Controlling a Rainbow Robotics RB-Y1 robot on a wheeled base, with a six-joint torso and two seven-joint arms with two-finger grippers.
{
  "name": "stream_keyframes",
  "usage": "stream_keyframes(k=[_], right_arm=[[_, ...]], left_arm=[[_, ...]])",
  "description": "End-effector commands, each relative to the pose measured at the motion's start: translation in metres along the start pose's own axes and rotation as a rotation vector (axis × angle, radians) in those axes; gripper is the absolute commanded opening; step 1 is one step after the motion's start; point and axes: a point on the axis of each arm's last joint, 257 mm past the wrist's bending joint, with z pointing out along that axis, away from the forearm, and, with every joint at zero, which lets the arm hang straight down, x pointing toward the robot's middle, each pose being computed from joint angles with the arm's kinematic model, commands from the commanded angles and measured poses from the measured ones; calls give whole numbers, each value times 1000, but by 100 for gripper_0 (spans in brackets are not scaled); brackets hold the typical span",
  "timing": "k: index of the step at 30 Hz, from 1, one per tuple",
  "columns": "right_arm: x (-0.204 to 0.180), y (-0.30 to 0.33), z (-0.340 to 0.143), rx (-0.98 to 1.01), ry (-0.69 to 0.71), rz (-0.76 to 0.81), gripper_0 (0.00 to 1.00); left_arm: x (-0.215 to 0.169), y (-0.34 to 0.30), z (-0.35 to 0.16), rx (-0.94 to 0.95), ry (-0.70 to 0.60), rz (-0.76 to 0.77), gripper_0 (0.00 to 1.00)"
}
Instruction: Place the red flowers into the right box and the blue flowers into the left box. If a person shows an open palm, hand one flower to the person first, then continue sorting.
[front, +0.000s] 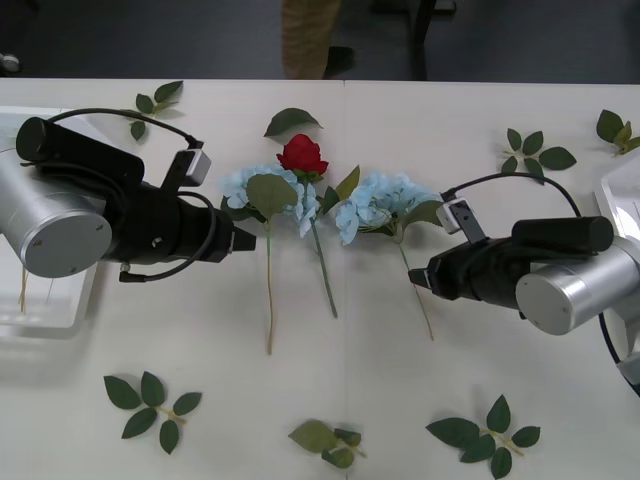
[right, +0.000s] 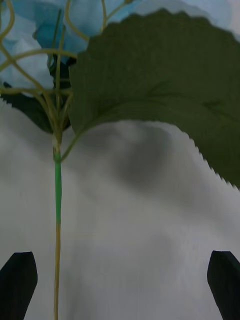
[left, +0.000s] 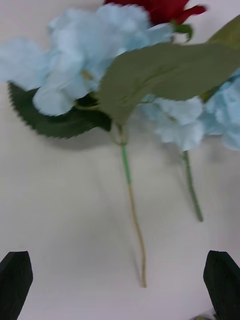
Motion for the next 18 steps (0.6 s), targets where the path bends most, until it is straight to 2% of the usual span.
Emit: stream_keyframes(k=[1,5,7,8,10,11,13,14,15,18], right_arm=[[-43,21,21,-23,-67,-46,99],[-55,22,30,-19,-76,-55,99],[-61,23,33,-17,-86,-56,84],[-63,25,33,-19,-91,-58,80],[-70,29,34,-21,-105,-61,58],[-71,29,34,-20,-107,-59,51],[-73,30,34,-20,-113,-64,15],[-73,30,34,-20,-113,-65,7],[-73,30,34,-19,-113,-68,0],[-71,29,34,-17,-109,-72,0]], left_arm=[[-22,10,-12,-136,-14,-172,100],[-16,20,-14,-235,13,-295,100],[-11,21,-12,-268,41,-386,100],[-10,22,-12,-278,47,-409,100],[-6,24,-10,-316,67,-494,100],[-6,24,-9,-327,67,-512,100],[-3,25,-3,-377,68,-571,100],[-2,25,-2,-388,65,-577,100],[-2,25,1,-404,58,-587,100],[0,22,15,-453,43,-633,100]])
